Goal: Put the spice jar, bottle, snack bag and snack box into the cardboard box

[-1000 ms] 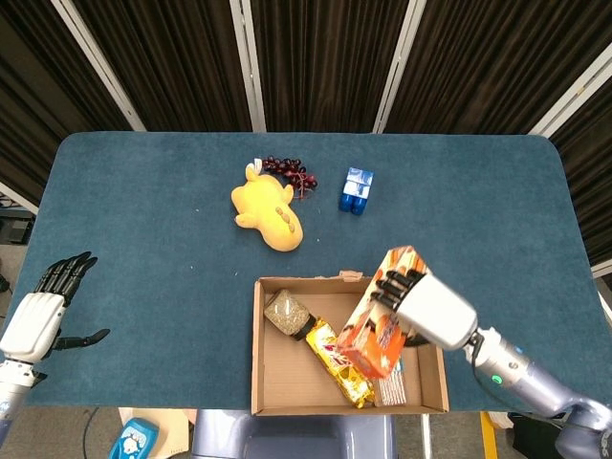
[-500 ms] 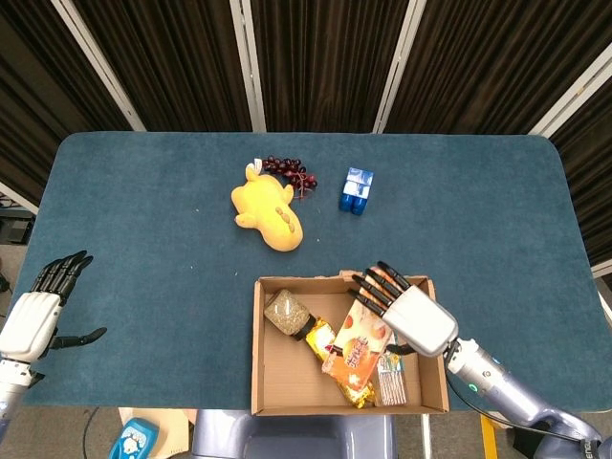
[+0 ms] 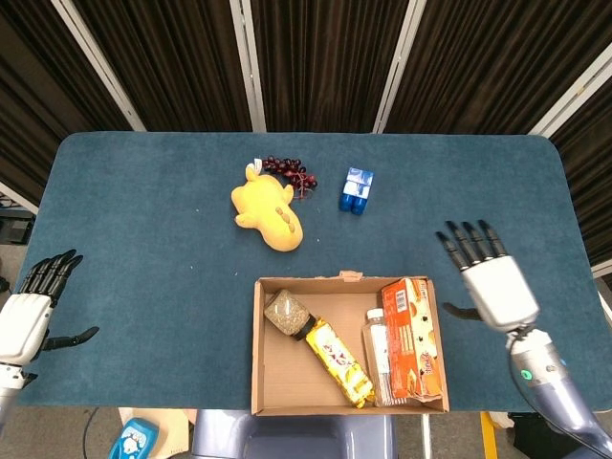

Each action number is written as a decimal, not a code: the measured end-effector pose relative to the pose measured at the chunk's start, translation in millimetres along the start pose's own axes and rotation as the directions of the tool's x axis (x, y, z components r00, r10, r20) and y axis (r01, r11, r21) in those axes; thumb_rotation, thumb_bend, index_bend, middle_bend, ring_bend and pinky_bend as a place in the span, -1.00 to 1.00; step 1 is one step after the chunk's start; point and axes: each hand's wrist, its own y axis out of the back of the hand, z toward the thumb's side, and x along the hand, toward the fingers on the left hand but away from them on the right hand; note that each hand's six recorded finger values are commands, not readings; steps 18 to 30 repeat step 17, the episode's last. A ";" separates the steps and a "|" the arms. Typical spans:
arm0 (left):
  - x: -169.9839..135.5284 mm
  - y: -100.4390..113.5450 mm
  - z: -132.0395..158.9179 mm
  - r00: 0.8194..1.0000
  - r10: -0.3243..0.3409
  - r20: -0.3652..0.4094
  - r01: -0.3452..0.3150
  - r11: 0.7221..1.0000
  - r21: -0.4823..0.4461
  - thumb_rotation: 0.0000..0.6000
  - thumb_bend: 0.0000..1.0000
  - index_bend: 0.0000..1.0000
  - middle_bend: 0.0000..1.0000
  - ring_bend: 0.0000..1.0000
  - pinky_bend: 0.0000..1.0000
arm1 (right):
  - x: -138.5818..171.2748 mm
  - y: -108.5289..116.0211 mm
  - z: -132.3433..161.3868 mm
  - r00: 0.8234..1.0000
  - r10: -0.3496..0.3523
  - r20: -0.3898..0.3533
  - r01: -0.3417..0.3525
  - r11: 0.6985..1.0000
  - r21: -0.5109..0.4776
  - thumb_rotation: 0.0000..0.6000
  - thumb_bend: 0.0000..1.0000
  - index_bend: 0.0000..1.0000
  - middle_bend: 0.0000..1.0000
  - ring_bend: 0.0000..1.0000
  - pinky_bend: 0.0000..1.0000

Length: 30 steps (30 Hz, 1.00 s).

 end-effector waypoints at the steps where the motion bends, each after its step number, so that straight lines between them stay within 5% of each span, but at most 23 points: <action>1: -1.4 1.2 -1.0 1.000 0.006 -0.005 -0.006 1.000 0.008 1.00 -0.88 -0.95 -1.00 -1.00 -1.00 | 4.2 -0.9 -7.4 1.000 -0.001 0.029 0.002 1.000 -0.017 1.00 -1.00 -1.00 -1.00 -1.00 -1.00; 8: -10.3 10.1 -9.8 0.998 0.056 -0.036 -0.052 0.994 0.100 1.00 -0.88 -1.00 -1.00 -1.00 -1.00 | 45.8 -22.0 -49.8 0.980 0.022 0.197 -0.003 0.995 -0.099 1.00 -1.00 -1.00 -1.00 -1.00 -1.00; 17: -26.4 19.1 -31.1 0.984 0.142 -0.109 -0.112 0.965 0.239 1.00 -0.88 -1.00 -1.00 -1.00 -1.00 | 87.7 -46.3 -57.7 0.948 0.044 0.317 0.013 0.984 -0.176 1.00 -1.00 -1.00 -1.00 -1.00 -1.00; 30: -26.4 19.1 -31.1 0.984 0.142 -0.109 -0.112 0.965 0.239 1.00 -0.88 -1.00 -1.00 -1.00 -1.00 | 87.7 -46.3 -57.7 0.948 0.044 0.317 0.013 0.984 -0.176 1.00 -1.00 -1.00 -1.00 -1.00 -1.00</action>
